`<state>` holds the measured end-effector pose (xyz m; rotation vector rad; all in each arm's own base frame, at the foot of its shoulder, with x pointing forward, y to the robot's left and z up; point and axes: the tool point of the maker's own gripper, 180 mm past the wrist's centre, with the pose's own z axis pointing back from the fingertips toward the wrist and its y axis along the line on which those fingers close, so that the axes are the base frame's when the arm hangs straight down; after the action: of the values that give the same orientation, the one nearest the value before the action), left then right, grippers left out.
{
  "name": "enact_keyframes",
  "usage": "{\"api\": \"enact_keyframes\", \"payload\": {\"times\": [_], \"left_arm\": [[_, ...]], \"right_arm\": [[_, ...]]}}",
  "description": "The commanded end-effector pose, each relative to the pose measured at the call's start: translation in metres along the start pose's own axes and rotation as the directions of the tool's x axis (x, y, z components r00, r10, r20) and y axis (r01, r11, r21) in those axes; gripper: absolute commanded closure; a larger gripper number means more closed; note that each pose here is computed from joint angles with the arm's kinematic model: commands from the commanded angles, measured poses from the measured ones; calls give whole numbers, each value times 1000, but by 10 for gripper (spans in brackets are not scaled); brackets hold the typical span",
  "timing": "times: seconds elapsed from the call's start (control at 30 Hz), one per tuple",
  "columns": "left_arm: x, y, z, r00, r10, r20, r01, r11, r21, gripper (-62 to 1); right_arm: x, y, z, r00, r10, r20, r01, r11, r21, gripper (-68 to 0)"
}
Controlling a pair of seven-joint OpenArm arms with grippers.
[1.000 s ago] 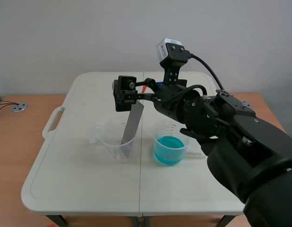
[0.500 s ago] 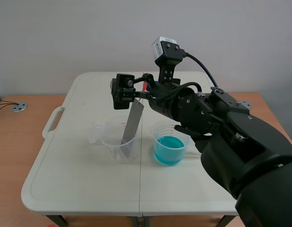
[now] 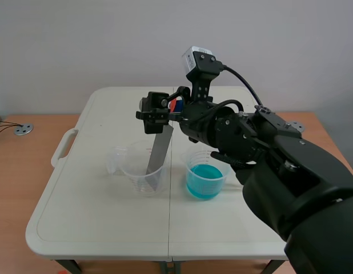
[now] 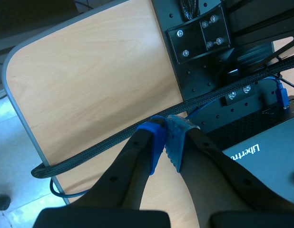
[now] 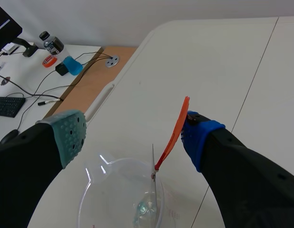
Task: Hold the metal plate by the orange handle, dip it into the blue solution, take it out and point at it, then put the plate back in the beaker on the left.
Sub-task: 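Lift the metal plate out of the left beaker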
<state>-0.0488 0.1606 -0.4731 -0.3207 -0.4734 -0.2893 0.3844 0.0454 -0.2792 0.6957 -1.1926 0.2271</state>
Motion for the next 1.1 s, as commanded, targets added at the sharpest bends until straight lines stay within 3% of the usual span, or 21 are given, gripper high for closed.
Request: {"api": "enact_keyframes", "payload": {"times": [0.0,0.17,0.7,0.97,1.07], "left_arm": [[3,-2,1,1000,2,13,-2,1000,-7,-27],[3,-2,1,1000,1,13,-1,1000,-7,-27],[3,-2,1,1000,1,13,-1,1000,-7,-27],[3,-2,1,1000,1,13,-1,1000,-7,-27],[3,-2,1,1000,1,14,-1,1000,-6,-27]], "right_arm": [[16,2,-4,999,8,39,-8,1000,12,-380],[16,2,-4,999,8,39,-8,1000,12,-360],[18,3,-3,999,10,50,-11,1000,16,-10],[18,15,-3,998,36,52,-40,996,79,-11],[20,24,-2,996,68,60,-75,990,123,-11]]}}
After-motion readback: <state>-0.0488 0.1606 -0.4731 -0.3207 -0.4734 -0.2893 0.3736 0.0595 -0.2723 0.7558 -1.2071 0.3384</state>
